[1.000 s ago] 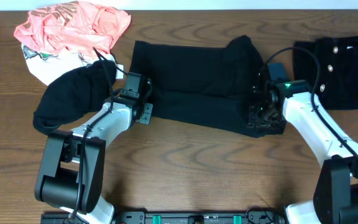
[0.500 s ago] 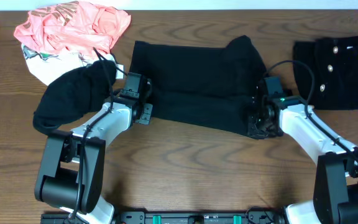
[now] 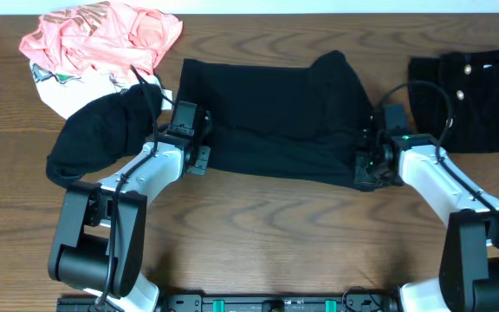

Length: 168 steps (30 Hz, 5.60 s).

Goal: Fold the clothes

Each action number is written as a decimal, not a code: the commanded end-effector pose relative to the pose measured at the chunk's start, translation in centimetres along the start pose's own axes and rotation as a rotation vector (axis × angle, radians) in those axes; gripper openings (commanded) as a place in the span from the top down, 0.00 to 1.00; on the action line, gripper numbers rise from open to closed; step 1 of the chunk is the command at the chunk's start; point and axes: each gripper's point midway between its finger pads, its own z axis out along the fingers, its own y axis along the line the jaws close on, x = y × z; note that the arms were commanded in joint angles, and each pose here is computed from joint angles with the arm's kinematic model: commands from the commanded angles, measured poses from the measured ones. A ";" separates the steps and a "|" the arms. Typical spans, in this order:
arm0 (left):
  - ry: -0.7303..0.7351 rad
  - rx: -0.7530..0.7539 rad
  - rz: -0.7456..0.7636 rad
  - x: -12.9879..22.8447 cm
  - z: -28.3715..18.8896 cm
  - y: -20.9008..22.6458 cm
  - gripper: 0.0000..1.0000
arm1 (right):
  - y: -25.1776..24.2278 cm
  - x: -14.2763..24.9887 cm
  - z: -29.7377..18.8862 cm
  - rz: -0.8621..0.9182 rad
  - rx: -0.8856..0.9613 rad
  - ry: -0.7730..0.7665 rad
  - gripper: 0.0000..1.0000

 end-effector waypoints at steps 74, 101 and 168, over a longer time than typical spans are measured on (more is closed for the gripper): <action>-0.226 0.118 -0.179 -10.3 -12.7 2.9 0.23 | 9.2 -16.4 -14.5 -0.286 -0.208 -0.466 0.19; -0.436 0.053 -0.271 -19.0 1.9 6.6 0.22 | 11.8 -23.9 -2.5 -0.366 -0.191 -0.587 0.14; -0.321 0.070 -0.323 -16.0 8.6 5.6 0.94 | 12.9 -23.6 3.4 -0.384 -0.221 -0.550 0.62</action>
